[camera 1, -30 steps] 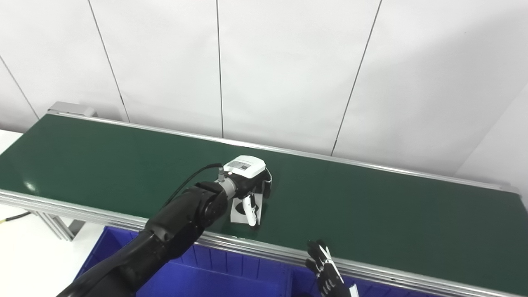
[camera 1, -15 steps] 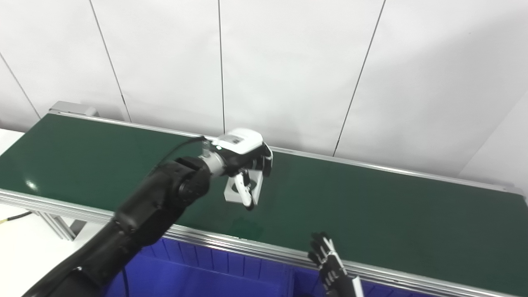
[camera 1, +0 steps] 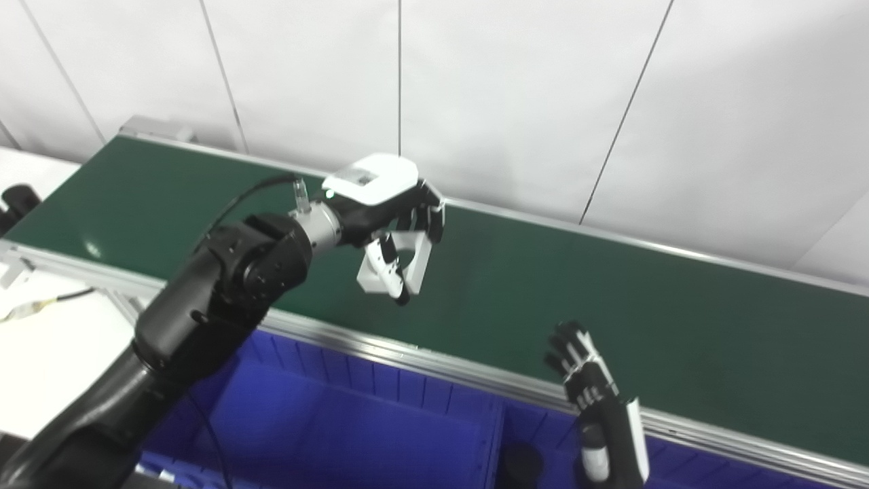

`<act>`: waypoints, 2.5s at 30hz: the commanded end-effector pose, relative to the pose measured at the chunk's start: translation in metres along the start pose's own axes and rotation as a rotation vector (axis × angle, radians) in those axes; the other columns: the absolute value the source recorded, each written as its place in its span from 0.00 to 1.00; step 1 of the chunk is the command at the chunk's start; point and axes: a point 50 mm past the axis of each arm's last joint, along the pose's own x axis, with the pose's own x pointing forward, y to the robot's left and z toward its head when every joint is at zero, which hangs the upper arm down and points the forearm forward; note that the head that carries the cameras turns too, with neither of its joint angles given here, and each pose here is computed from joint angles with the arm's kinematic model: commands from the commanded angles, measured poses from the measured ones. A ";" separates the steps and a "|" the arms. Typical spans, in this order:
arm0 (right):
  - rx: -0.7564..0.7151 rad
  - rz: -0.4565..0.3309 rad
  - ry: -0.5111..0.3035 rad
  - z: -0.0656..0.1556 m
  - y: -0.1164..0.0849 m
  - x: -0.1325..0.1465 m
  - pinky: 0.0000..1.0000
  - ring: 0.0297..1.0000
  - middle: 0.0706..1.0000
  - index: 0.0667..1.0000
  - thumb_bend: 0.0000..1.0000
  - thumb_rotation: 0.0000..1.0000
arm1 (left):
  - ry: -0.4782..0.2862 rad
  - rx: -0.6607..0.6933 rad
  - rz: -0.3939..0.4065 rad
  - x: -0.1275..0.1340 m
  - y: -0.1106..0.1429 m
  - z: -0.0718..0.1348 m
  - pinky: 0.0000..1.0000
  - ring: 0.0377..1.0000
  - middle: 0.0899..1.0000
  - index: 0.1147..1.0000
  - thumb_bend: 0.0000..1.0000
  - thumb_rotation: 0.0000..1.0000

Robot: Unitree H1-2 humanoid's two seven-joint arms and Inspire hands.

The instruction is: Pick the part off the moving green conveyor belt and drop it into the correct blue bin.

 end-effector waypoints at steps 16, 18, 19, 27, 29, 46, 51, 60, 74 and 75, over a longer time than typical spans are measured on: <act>0.012 0.018 -0.064 0.013 -0.031 0.006 0.85 0.88 0.95 0.84 0.89 0.89 | 0.059 0.049 -0.078 -0.062 -0.027 0.013 0.30 0.34 0.36 0.45 0.52 0.00; 0.022 0.018 -0.063 0.013 -0.030 0.005 0.84 0.88 0.95 0.84 0.89 0.88 | 0.074 0.045 -0.088 -0.066 -0.032 0.012 0.32 0.37 0.37 0.45 0.52 0.00; 0.030 0.018 -0.061 0.013 -0.030 0.005 0.85 0.88 0.95 0.84 0.88 0.88 | 0.082 0.044 -0.092 -0.068 -0.036 0.010 0.32 0.37 0.37 0.45 0.52 0.00; 0.021 0.021 -0.062 0.013 -0.027 0.006 0.84 0.88 0.95 0.85 0.88 0.88 | 0.130 0.004 -0.128 -0.082 -0.079 0.005 0.30 0.35 0.36 0.45 0.52 0.00; 0.031 0.020 -0.063 0.014 -0.025 0.006 0.85 0.88 0.95 0.85 0.88 0.88 | 0.149 0.002 -0.145 -0.085 -0.091 0.005 0.30 0.35 0.36 0.45 0.52 0.00; 0.037 0.011 -0.068 0.014 -0.021 0.009 0.87 0.89 0.95 0.85 0.87 0.86 | 0.256 0.000 -0.121 -0.115 -0.154 0.002 0.38 0.42 0.44 0.42 0.52 0.00; 0.024 0.017 -0.075 0.015 -0.021 0.010 0.86 0.89 0.95 0.85 0.85 0.87 | 0.267 0.009 -0.073 -0.123 -0.165 -0.001 0.36 0.40 0.39 0.45 0.52 0.00; 0.030 0.019 -0.075 0.014 -0.020 0.010 0.86 0.88 0.95 0.85 0.84 0.85 | 0.301 0.008 -0.054 -0.128 -0.177 -0.013 0.38 0.42 0.41 0.44 0.52 0.00; 0.045 0.023 -0.081 0.015 -0.018 0.010 0.87 0.90 0.95 0.85 0.81 0.83 | 0.320 -0.028 0.032 -0.120 -0.182 -0.024 0.42 0.46 0.47 0.39 0.52 0.00; 0.046 0.023 -0.081 0.015 -0.018 0.010 0.87 0.89 0.95 0.85 0.81 0.82 | 0.322 -0.027 0.029 -0.120 -0.183 -0.024 0.42 0.46 0.47 0.39 0.52 0.00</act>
